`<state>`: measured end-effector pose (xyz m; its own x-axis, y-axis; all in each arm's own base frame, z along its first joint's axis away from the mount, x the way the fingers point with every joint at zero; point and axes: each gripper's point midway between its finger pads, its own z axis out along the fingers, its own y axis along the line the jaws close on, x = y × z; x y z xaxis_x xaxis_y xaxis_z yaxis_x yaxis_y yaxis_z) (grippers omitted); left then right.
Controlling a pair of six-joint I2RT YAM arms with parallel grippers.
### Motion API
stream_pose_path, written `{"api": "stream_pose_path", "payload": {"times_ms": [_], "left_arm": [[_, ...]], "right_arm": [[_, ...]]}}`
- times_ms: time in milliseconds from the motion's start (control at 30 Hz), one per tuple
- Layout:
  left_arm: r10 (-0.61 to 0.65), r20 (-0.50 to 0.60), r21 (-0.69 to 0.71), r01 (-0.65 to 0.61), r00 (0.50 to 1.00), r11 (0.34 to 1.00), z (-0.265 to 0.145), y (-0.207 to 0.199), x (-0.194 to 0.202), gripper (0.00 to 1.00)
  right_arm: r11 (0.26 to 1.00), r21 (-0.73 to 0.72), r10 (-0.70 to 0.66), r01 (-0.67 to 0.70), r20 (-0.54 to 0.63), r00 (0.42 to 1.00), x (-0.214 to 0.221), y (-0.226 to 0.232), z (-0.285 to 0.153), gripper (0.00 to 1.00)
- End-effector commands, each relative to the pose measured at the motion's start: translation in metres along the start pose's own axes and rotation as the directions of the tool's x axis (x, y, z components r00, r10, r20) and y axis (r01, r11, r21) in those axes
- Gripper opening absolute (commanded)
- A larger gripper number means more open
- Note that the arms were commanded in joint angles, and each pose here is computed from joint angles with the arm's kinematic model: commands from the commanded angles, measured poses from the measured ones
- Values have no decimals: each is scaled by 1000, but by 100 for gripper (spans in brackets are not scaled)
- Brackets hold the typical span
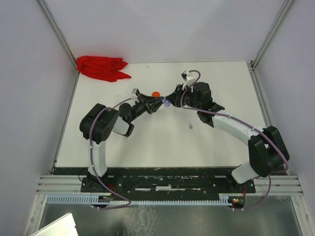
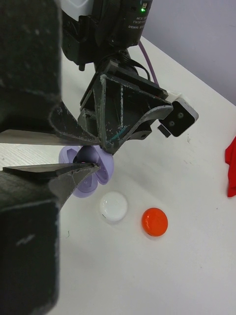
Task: Insert the wireless bluetooth earbuds into the charging case
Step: Place the earbud in the charging case.
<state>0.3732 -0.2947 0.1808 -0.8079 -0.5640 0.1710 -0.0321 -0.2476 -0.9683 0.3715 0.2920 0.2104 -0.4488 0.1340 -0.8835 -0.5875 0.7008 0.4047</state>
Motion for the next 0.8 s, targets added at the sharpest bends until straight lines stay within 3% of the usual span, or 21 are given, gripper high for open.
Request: {"api": "stream_pose_path", "payload": {"times_ms": [0,500,633,767], "left_arm": [[99,-58,241,-83,993,967,-2,-72,23,3],[105,-55,257,-88,993,962,-3,-81,24,3],[107,-54,265,-89,993,960,-3,-84,25,3],[110,-54,267,-92,992,959,-2,-84,25,3]], "right_arm": [[1000,4,-2,2,43,999,-9,-2,2,1],[999,43,-2,0,40,999,-8,-8,0,2],[998,66,-6,3,39,999,-8,-12,-2,9],[997,81,-18,15,46,999,-10,-14,-4,23]]}}
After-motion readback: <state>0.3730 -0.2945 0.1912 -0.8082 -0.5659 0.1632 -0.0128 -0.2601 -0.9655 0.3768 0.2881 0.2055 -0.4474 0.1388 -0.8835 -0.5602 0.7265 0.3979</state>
